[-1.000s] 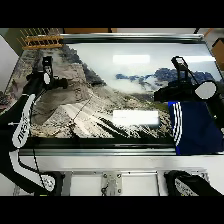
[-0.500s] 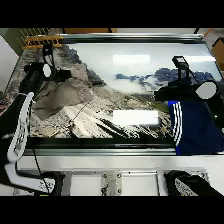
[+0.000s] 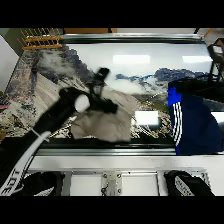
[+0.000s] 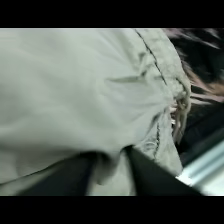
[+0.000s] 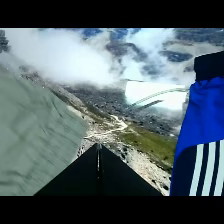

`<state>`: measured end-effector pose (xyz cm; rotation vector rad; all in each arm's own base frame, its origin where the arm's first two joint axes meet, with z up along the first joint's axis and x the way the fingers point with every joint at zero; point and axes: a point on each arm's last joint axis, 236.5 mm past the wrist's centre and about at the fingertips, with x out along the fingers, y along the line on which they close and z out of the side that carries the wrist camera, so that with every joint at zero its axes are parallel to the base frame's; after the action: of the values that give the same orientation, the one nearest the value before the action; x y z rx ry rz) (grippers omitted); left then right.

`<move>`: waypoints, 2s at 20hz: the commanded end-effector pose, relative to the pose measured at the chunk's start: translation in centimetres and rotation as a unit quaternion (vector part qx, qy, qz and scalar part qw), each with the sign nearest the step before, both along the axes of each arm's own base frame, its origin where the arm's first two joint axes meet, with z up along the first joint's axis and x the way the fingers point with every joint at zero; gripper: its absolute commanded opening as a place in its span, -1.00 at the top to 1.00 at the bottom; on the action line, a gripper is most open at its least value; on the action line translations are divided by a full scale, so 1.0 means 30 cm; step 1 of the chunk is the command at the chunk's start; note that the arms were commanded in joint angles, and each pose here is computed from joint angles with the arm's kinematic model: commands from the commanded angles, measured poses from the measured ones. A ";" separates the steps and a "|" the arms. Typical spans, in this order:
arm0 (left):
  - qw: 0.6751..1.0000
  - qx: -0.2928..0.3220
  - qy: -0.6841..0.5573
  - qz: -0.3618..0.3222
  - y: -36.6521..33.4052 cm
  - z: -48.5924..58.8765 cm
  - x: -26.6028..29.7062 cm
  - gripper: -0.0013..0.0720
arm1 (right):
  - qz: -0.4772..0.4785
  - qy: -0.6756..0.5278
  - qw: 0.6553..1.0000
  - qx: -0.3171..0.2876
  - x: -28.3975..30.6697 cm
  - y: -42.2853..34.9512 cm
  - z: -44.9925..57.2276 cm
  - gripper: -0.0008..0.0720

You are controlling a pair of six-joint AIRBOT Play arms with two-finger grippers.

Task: Fold the clothes and pants, and hang the long-sleeved shirts on hangers.

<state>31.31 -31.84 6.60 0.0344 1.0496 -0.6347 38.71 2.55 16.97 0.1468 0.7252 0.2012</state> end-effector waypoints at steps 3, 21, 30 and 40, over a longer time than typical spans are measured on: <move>0.998 -0.045 -0.028 0.018 -0.026 0.114 0.039 -0.92 | -0.012 -0.012 1.000 0.000 -0.040 -0.029 0.048 0.89; 0.947 -0.085 0.165 0.262 0.679 -0.544 0.559 -0.92 | 0.055 0.127 0.987 0.087 -0.121 0.118 -0.121 0.86; 0.955 -0.086 0.126 0.254 0.585 -0.527 0.611 0.77 | 0.031 0.179 0.981 0.064 -0.075 0.037 -0.266 -0.80; 0.962 -0.103 0.100 0.234 0.610 -0.353 0.698 0.95 | -0.073 0.331 0.913 0.226 0.016 -0.078 -0.835 -0.80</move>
<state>52.05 -13.56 -4.51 -0.4610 1.1342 -0.3075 38.18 -1.55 -4.26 0.6116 1.2988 0.1143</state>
